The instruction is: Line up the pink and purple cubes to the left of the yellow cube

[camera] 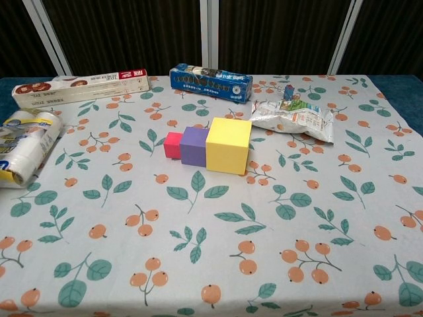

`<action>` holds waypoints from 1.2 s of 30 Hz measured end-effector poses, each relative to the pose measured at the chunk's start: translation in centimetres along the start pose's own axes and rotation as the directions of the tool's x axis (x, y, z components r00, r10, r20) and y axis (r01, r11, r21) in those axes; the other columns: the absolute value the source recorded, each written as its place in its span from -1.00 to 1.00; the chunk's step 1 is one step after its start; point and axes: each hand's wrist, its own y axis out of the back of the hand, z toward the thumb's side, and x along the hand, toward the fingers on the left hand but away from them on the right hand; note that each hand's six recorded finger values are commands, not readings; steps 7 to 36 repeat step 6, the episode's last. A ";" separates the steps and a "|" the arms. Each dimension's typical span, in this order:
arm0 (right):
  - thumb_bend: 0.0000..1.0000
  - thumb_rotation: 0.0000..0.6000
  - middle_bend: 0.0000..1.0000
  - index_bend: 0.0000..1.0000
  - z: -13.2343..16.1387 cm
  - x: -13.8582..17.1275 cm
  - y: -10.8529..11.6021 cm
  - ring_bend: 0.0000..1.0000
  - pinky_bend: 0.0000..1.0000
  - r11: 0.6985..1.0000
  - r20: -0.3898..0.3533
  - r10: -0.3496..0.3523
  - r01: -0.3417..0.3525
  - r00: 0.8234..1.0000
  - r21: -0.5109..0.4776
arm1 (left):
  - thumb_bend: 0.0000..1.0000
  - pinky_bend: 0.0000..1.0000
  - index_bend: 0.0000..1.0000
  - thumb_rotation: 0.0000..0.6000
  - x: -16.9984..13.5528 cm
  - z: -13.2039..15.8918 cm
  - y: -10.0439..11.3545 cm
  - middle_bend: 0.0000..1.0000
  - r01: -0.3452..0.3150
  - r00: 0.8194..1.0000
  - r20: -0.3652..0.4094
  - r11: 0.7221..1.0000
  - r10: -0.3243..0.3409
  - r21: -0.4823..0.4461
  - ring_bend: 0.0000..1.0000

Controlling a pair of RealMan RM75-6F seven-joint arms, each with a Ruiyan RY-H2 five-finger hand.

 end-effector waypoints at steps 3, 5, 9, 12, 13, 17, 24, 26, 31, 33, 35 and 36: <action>-0.79 1.00 -0.93 -1.00 0.1 0.1 -0.3 -1.00 -0.94 1.000 0.001 0.004 -0.004 1.000 0.001 | -0.70 -0.57 -0.42 1.00 -2.7 -1.3 0.4 -0.55 0.007 0.999 -0.036 1.000 -0.007 0.003 -0.56; -0.79 1.00 -0.92 -1.00 0.2 0.2 -0.5 -1.00 -0.94 1.000 0.002 0.009 -0.009 1.000 -0.005 | -0.70 -0.58 -0.42 1.00 -4.5 -1.9 0.6 -0.55 0.015 0.998 -0.062 1.000 -0.015 0.002 -0.56; -0.79 1.00 -0.92 -1.00 0.3 0.2 -0.6 -1.00 -0.94 1.000 0.003 0.010 -0.010 1.000 -0.005 | -0.70 -0.58 -0.42 1.00 -5.2 -2.2 0.7 -0.55 0.018 0.997 -0.071 1.000 -0.018 0.002 -0.56; -0.79 1.00 -0.92 -1.00 0.3 0.2 -0.6 -1.00 -0.94 1.000 0.003 0.010 -0.010 1.000 -0.005 | -0.70 -0.58 -0.42 1.00 -5.2 -2.2 0.7 -0.55 0.018 0.997 -0.071 1.000 -0.018 0.002 -0.56; -0.79 1.00 -0.92 -1.00 0.3 0.2 -0.6 -1.00 -0.94 1.000 0.003 0.010 -0.010 1.000 -0.005 | -0.70 -0.58 -0.42 1.00 -5.2 -2.2 0.7 -0.55 0.018 0.997 -0.071 1.000 -0.018 0.002 -0.56; -0.79 1.00 -0.92 -1.00 0.3 0.2 -0.6 -1.00 -0.94 1.000 0.003 0.010 -0.010 1.000 -0.005 | -0.70 -0.58 -0.42 1.00 -5.2 -2.2 0.7 -0.55 0.018 0.997 -0.071 1.000 -0.018 0.002 -0.56; -0.79 1.00 -0.92 -1.00 0.3 0.2 -0.6 -1.00 -0.94 1.000 0.003 0.010 -0.010 1.000 -0.005 | -0.70 -0.58 -0.42 1.00 -5.2 -2.2 0.7 -0.55 0.018 0.997 -0.071 1.000 -0.018 0.002 -0.56; -0.79 1.00 -0.92 -1.00 0.3 0.2 -0.6 -1.00 -0.94 1.000 0.003 0.010 -0.010 1.000 -0.005 | -0.70 -0.58 -0.42 1.00 -5.2 -2.2 0.7 -0.55 0.018 0.997 -0.071 1.000 -0.018 0.002 -0.56; -0.79 1.00 -0.92 -1.00 0.3 0.2 -0.6 -1.00 -0.94 1.000 0.003 0.010 -0.010 1.000 -0.005 | -0.70 -0.58 -0.42 1.00 -5.2 -2.2 0.7 -0.55 0.018 0.997 -0.071 1.000 -0.018 0.002 -0.56; -0.79 1.00 -0.92 -1.00 0.3 0.2 -0.6 -1.00 -0.94 1.000 0.003 0.010 -0.010 1.000 -0.005 | -0.70 -0.58 -0.42 1.00 -5.2 -2.2 0.7 -0.55 0.018 0.997 -0.071 1.000 -0.018 0.002 -0.56; -0.79 1.00 -0.92 -1.00 0.3 0.2 -0.6 -1.00 -0.94 1.000 0.003 0.010 -0.010 1.000 -0.005 | -0.70 -0.58 -0.42 1.00 -5.2 -2.2 0.7 -0.55 0.018 0.997 -0.071 1.000 -0.018 0.002 -0.56; -0.79 1.00 -0.92 -1.00 0.3 0.2 -0.6 -1.00 -0.94 1.000 0.003 0.010 -0.010 1.000 -0.005 | -0.70 -0.58 -0.42 1.00 -5.2 -2.2 0.7 -0.55 0.018 0.997 -0.071 1.000 -0.018 0.002 -0.56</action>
